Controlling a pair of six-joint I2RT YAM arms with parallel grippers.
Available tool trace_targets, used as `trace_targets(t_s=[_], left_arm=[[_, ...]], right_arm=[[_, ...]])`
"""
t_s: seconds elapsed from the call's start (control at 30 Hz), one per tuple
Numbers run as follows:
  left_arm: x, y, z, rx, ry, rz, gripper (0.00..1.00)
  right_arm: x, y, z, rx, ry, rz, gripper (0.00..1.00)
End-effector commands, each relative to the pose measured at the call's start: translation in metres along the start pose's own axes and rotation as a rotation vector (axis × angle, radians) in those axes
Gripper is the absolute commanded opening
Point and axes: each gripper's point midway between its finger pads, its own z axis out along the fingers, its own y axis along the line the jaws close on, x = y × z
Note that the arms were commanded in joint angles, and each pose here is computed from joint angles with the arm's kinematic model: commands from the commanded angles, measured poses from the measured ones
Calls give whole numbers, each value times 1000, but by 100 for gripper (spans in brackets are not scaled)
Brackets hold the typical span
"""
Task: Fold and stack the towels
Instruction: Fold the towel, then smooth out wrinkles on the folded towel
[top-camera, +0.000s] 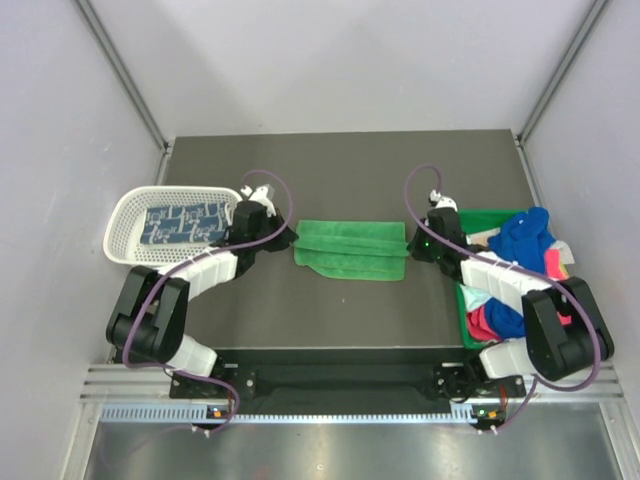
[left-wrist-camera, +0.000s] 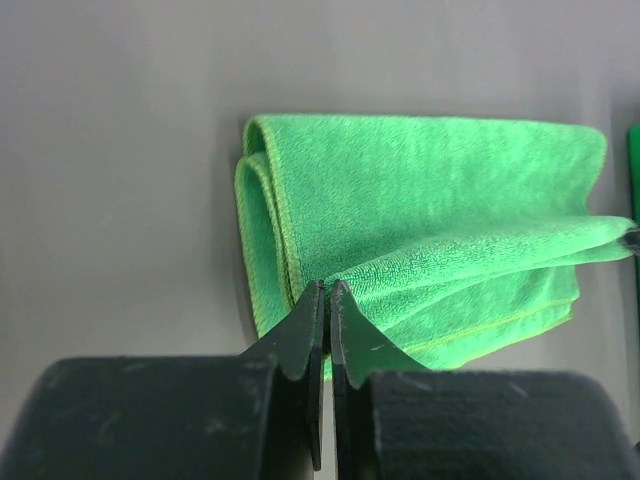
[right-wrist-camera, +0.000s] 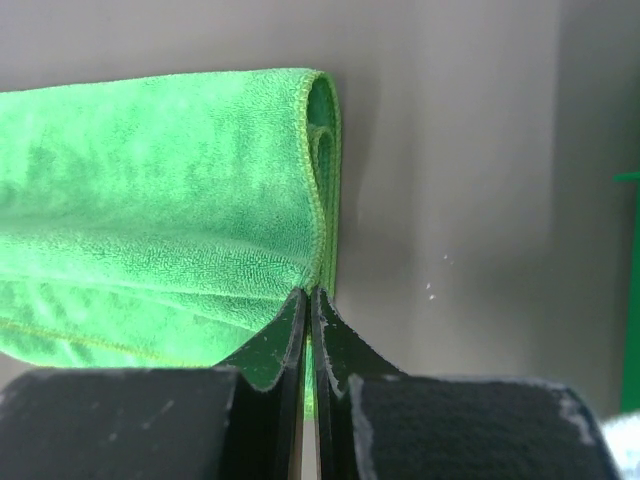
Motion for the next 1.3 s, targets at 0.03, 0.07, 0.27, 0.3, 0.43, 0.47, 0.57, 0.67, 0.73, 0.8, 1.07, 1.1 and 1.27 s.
trace_targets(t_s=[0.03, 0.07, 0.27, 0.3, 0.43, 0.47, 0.57, 0.67, 0.73, 0.8, 1.07, 1.1, 1.27], left_arm=[[-3, 1, -6, 3, -35, 17, 0], [-2, 0, -6, 4, -32, 18, 0], [13, 6, -5, -5, 0, 16, 0], [15, 6, -5, -4, 4, 16, 0], [24, 5, -6, 2, 24, 14, 14], [28, 6, -8, -2, 28, 15, 16], [27, 3, -16, 1, 21, 16, 29], [20, -1, -29, -3, 7, 22, 37], [16, -4, -37, -12, 6, 23, 35], [6, -7, -43, -18, -17, 21, 35], [4, -10, -9, -101, 83, 53, 37], [7, -9, -7, -122, 98, 60, 38], [22, 1, -5, -212, 124, 102, 53]], right_arm=[[-13, 11, -12, -44, -67, 8, 0], [-13, 12, -13, -48, -70, 9, 0], [-3, 17, -19, -74, -59, 4, 0], [0, 18, -20, -78, -54, -1, 0], [13, 17, -21, -83, -29, -1, 11], [14, 17, -22, -84, -24, 0, 14], [11, 19, -32, -98, -41, 0, 27], [11, 15, -40, -81, -42, -2, 32], [2, 18, -45, -86, -54, -2, 32], [0, 20, -47, -82, -52, -5, 32], [-1, 27, -19, 23, -2, -51, 34], [0, 27, -17, 33, -1, -54, 34], [10, 21, -12, 65, 11, -53, 38]])
